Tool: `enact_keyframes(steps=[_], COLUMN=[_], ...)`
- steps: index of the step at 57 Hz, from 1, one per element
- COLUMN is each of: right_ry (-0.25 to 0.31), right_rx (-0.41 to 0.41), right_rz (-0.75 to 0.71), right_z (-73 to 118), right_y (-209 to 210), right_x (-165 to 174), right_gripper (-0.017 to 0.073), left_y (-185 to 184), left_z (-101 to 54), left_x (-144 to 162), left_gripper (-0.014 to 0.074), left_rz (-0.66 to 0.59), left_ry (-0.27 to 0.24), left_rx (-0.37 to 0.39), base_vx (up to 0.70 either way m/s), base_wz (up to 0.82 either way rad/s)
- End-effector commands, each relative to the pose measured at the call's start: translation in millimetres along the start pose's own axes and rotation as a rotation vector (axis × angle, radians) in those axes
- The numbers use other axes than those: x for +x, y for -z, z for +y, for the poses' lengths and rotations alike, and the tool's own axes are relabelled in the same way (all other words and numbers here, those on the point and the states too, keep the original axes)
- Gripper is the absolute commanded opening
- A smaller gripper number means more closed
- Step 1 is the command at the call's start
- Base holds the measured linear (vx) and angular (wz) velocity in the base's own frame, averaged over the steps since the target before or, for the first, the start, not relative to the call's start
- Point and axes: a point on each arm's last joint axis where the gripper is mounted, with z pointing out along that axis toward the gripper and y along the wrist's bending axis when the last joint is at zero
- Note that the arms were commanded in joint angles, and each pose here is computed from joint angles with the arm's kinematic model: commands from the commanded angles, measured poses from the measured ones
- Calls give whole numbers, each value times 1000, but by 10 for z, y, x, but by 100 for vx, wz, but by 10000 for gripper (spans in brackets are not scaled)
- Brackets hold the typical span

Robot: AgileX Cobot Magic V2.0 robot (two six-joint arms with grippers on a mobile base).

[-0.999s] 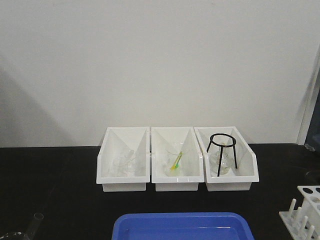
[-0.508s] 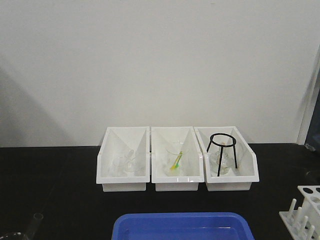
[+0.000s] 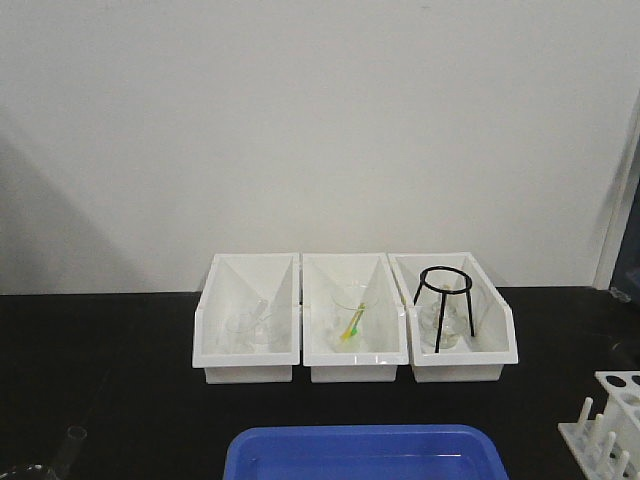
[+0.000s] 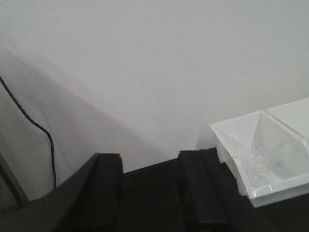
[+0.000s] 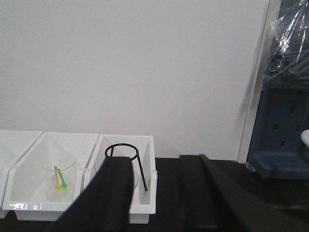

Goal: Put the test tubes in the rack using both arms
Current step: 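Lower the open left gripper around the glass test tube in the beaker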

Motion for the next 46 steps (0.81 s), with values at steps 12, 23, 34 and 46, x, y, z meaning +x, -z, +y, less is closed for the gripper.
enact_keyframes(steps=[12,23,34,46], right_ry=[4,4,4,3], right_rx=[4,4,3,0], right_rz=[-121,-119,-97,-48], right_z=[-9,-9,-7,-2], right_y=[26,23,-35,-166], right_x=[-203,-201,-167,-83], right_gripper=[556,548,549,549], left_y=[-197,-208,-104,-143], left_z=[-46,-279,-525,-593], left_x=[124,598,1088,1226], left_gripper=[535,463,379,356], left_rz=[111,215,269,152], left_ry=[20,5,-18,-82], left_rx=[29,122,225,244], base_vx=[0,0,0,0], base_wz=[0,0,0,0])
